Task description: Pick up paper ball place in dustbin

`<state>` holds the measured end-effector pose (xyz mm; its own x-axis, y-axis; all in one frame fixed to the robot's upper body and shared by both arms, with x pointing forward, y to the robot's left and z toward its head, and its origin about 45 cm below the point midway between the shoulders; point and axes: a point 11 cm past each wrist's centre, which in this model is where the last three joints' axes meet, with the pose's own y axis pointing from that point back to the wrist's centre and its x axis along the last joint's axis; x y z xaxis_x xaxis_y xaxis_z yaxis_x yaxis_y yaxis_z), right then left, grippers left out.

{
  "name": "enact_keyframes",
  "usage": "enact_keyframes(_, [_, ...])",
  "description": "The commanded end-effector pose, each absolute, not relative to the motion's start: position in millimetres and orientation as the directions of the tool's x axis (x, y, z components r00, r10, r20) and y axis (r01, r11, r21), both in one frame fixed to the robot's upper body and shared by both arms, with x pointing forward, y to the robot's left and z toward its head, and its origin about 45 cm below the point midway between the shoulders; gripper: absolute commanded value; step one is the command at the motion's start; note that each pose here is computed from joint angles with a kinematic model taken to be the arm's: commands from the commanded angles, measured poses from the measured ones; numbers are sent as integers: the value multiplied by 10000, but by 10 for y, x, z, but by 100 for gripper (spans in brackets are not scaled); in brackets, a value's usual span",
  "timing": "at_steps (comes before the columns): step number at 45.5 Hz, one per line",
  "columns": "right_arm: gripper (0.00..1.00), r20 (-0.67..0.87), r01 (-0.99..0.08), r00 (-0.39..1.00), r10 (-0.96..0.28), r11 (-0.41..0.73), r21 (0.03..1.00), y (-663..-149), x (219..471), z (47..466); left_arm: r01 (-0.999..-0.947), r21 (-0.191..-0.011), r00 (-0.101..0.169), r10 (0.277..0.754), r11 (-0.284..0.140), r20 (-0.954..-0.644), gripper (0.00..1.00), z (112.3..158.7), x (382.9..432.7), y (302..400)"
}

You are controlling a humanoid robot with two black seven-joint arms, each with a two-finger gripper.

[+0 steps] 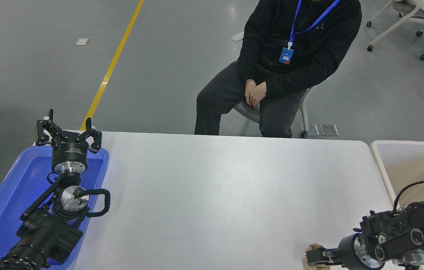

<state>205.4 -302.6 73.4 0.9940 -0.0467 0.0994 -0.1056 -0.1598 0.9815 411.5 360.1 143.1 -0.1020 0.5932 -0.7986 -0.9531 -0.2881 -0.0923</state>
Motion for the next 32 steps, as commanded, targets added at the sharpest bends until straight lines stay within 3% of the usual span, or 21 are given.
enact_keyframes(1, [68,977,-1054,9940,-494,-1923,9756,-2956,2035,712,-9530,-919,-1023,5924,-2887,-7991,99,1430,4115,3601])
enact_keyframes(8, [43,988,-1064,9939,-482,-1958,9748,-2956,2008,693,-9532,-937,-1005,5936,-2875,-7985,99,1437,4120,3599])
enact_keyframes(15, [33,1062,-1141,9931,-506,-1952,9741,-2957,2017,694,-9532,-923,-1020,5935,-2878,-7983,99,1430,4115,3600])
enact_keyframes(24, [6,1140,-1219,9922,-510,-1966,9729,-2949,2023,691,-9532,-923,-1020,5935,-2878,-7983,99,1430,4115,3600])
enact_keyframes(32, [0,1135,-1216,9922,-518,-1983,9726,-2944,2018,687,-9532,-923,-1020,5935,-2878,-7983,99,1430,4115,3600])
